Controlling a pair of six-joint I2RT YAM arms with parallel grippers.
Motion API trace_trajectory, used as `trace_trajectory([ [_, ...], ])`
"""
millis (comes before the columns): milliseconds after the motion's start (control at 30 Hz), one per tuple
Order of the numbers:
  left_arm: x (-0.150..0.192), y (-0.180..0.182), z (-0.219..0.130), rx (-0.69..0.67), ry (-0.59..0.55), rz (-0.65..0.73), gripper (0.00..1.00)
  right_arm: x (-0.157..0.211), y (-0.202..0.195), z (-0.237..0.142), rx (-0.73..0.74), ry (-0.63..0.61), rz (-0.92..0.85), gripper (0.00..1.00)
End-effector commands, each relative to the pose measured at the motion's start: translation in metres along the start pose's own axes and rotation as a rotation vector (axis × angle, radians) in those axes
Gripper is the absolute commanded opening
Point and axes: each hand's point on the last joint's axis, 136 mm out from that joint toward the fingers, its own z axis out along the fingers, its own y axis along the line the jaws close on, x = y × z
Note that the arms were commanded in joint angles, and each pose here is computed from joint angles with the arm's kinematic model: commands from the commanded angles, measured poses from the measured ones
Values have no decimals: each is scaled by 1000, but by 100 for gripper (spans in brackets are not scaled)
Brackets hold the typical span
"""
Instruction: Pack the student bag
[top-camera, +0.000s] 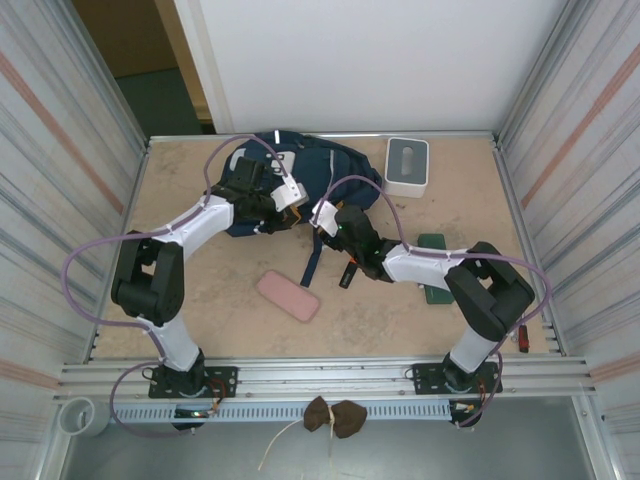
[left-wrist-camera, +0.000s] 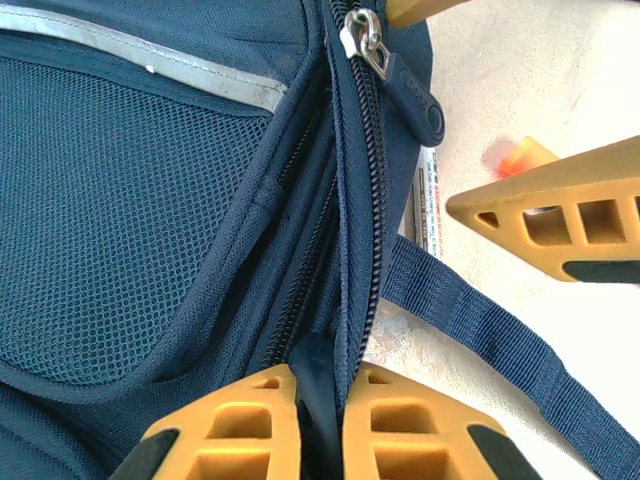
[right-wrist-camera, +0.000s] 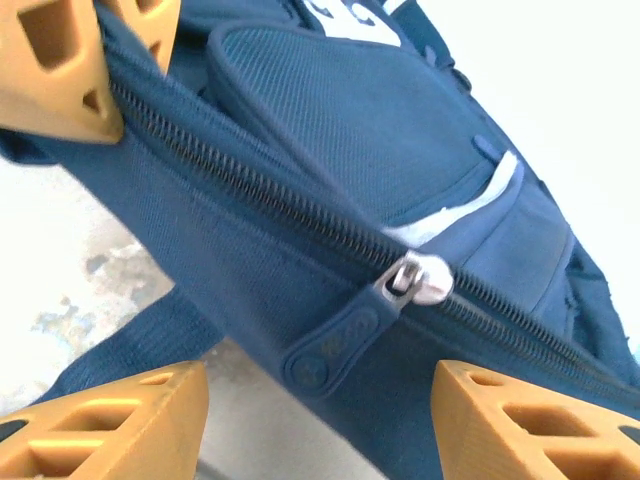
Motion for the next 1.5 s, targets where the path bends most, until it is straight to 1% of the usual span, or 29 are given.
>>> trace_trajectory([
  [0, -42, -2, -26, 3, -132, 45, 0, -24, -14, 4, 82, -53, -35, 58],
  [300, -39, -2, -25, 2, -119, 46, 0, -35, -26, 4, 137, -55, -92, 43],
  [533, -37, -2, -24, 1, -114, 43, 0, -34, -32, 0, 140, -11, -107, 25],
  [667, -35, -3, -24, 0, -109, 44, 0, -28, -38, -1, 150, 18, -81, 16],
  [800, -32, -3, -24, -8, -101, 54, 0, -18, -47, -3, 132, 48, 8, 10],
  [1000, -27, -3, -24, -14, -95, 67, 0, -3, -55, -10, -14, 66, 235, 0],
  [1200, -23, -3, -24, -23, -91, 77, 0, 20, -61, -12, -142, 106, 432, 0],
  [1467, -10, 6, -31, -68, -73, 57, 0, 46, -78, -12, -253, 153, 695, 0],
])
